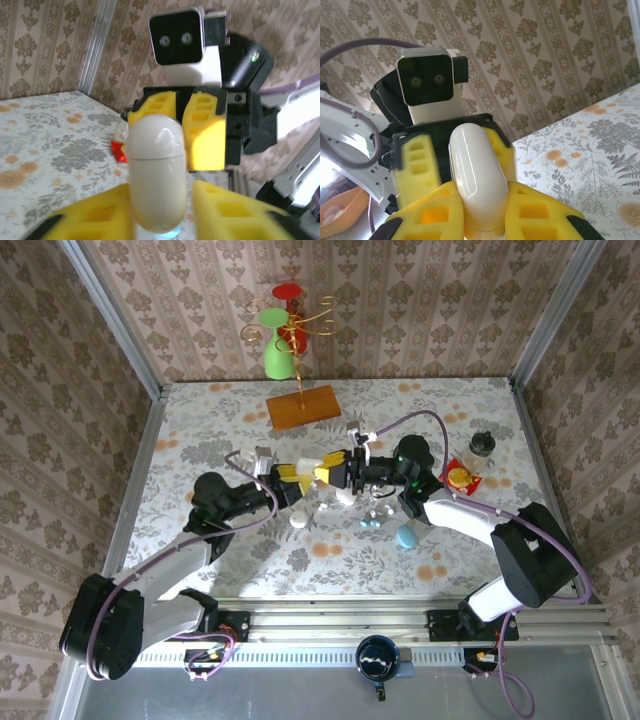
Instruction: Insert wireless bluetooth earbuds into charging case
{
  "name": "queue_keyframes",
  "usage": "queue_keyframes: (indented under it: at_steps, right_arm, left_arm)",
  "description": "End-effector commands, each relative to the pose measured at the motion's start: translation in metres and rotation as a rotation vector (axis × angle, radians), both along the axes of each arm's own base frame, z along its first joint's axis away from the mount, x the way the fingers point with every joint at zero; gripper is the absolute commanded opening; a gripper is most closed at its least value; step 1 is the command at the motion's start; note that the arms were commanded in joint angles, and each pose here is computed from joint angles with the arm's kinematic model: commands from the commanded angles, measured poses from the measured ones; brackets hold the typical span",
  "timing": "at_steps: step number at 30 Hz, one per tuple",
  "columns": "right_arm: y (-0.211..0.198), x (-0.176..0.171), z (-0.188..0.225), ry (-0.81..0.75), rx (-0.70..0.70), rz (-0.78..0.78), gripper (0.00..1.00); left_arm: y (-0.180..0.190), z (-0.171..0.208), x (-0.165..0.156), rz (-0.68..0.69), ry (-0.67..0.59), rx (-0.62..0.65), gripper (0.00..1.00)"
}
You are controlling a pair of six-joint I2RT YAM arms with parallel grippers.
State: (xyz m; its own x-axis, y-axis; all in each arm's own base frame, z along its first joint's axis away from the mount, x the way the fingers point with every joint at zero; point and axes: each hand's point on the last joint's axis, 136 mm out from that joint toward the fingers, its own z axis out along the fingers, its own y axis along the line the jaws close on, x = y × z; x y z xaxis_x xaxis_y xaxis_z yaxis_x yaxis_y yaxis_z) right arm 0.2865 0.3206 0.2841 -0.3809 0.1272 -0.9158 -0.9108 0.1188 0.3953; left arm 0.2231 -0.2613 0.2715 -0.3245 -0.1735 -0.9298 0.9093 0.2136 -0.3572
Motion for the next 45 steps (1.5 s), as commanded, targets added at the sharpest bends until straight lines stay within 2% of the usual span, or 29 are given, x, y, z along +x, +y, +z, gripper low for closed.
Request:
queue_keyframes:
  at_steps: [1,4,6,12,19,25,34,38,41,43,45]
  right_arm:
    - [-0.007,0.004,0.005,-0.141,-0.056,-0.080,0.12]
    - [-0.009,0.003,-0.005,-0.195,-0.150,-0.094,0.12]
    - [-0.013,-0.003,0.005,-0.257,-0.184,-0.089,0.12]
    - [-0.015,-0.012,0.014,-0.321,-0.241,-0.062,0.11]
    - [-0.005,-0.019,0.024,-0.359,-0.241,-0.020,0.11]
    - [0.007,-0.022,0.032,-0.375,-0.210,0.016,0.11]
    - [0.017,-0.026,0.041,-0.384,-0.167,0.053,0.10]
    - [0.022,-0.021,0.030,-0.357,-0.178,0.065,0.10]
    - [0.022,-0.021,0.030,-0.356,-0.174,0.065,0.10]
    - [0.022,-0.021,0.030,-0.355,-0.174,0.063,0.10]
    - [0.021,-0.021,0.030,-0.351,-0.176,0.053,0.11]
  left_arm:
    - [0.005,-0.001,-0.002,0.013,-0.101,0.050,0.60]
    - [0.018,0.000,0.006,0.070,-0.136,0.050,0.72]
    - [0.022,0.003,0.004,0.053,-0.162,0.056,0.75]
    - [0.020,0.002,-0.005,0.006,-0.201,0.133,0.75]
    - [0.016,0.011,-0.010,-0.031,-0.251,0.133,0.68]
    - [0.014,0.022,-0.014,-0.060,-0.272,0.112,0.55]
    - [0.012,0.030,-0.012,-0.066,-0.260,0.055,0.43]
    - [0.011,0.031,-0.012,-0.072,-0.262,0.052,0.37]
    - [0.010,0.031,-0.011,-0.075,-0.263,0.054,0.29]
    - [0.010,0.029,-0.012,-0.083,-0.261,0.057,0.15]
    - [0.009,0.028,-0.012,-0.085,-0.262,0.059,0.07]
